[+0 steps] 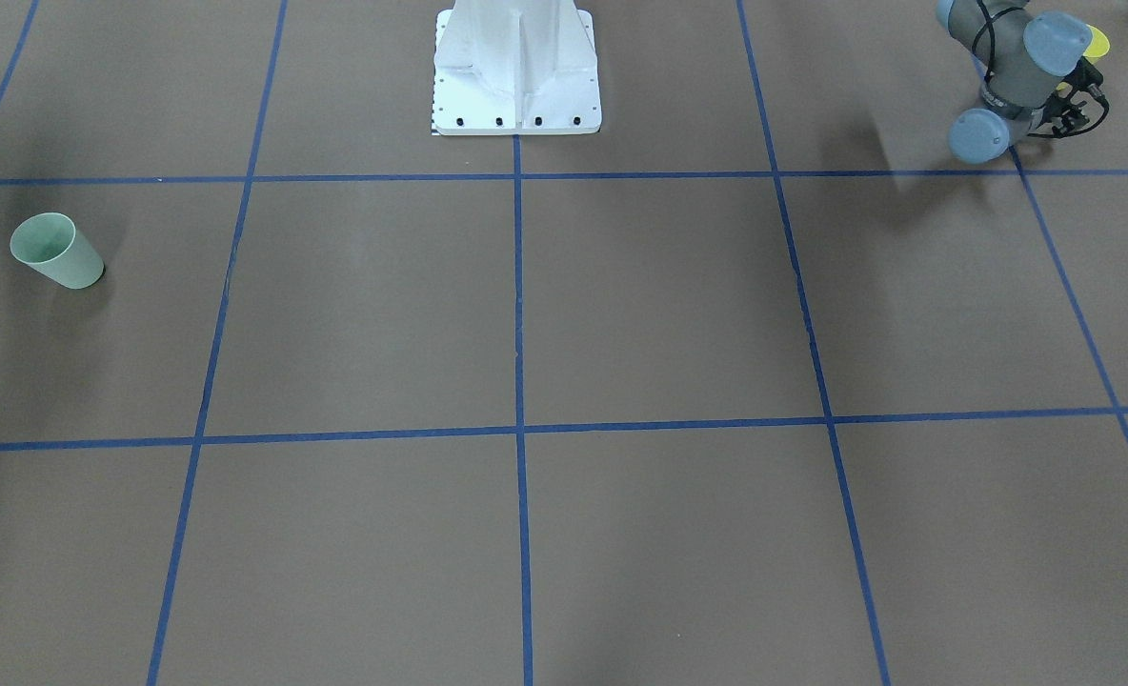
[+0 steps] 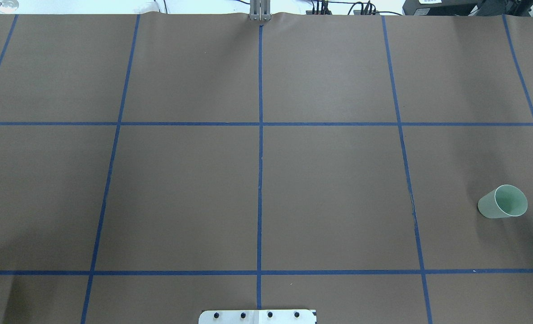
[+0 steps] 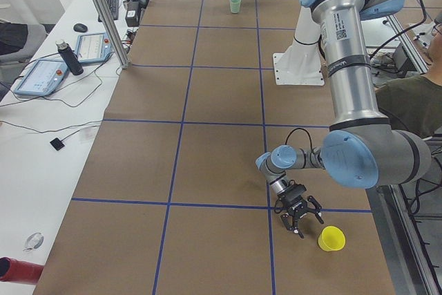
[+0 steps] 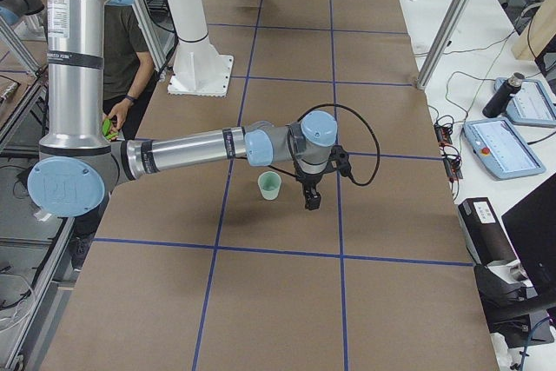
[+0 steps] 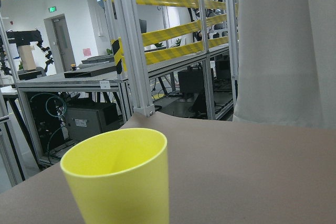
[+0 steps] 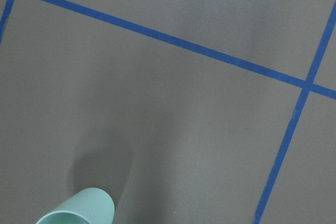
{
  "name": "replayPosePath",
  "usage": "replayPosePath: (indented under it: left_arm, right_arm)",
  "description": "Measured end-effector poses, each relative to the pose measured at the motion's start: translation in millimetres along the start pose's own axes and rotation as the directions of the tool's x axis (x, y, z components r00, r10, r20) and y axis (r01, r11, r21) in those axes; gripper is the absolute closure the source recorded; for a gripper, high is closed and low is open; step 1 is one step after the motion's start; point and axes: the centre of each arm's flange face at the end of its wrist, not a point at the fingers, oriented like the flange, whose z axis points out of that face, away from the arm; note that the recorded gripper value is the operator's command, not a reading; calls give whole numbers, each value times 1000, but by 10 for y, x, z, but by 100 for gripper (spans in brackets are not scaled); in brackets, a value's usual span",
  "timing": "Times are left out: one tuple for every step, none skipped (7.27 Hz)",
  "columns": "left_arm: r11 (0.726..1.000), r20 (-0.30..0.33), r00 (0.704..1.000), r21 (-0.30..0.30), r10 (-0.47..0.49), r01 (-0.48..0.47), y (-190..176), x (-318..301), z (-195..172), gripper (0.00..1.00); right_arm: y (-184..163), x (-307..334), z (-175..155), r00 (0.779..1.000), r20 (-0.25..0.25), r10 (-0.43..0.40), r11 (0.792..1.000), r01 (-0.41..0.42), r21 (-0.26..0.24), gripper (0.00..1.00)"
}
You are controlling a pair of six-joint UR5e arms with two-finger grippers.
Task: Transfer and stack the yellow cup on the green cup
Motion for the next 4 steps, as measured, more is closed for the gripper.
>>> replayPosePath:
  left_arm:
    - [1000,6,1000,9,-6,6,-3,-64,52,0]
    - [1000,7,1000,16,-11,11,-45,-73,128,0]
    - [1000,4,1000,12,-16,16,-81,-69,189,0]
    - [1000,-1,1000,4,-24,24,-93,-75,223,0]
  right_arm:
    - [1,5,9,1000,-1,1,1000,-1,-2,0]
    - [8,10,20,1000,-2,2,1000,-2,-4,0]
    - [16,14,28,1000,-2,3,1000,-3,-6,0]
    - [20,14,31,1000,-1,3,1000,-3,-7,0]
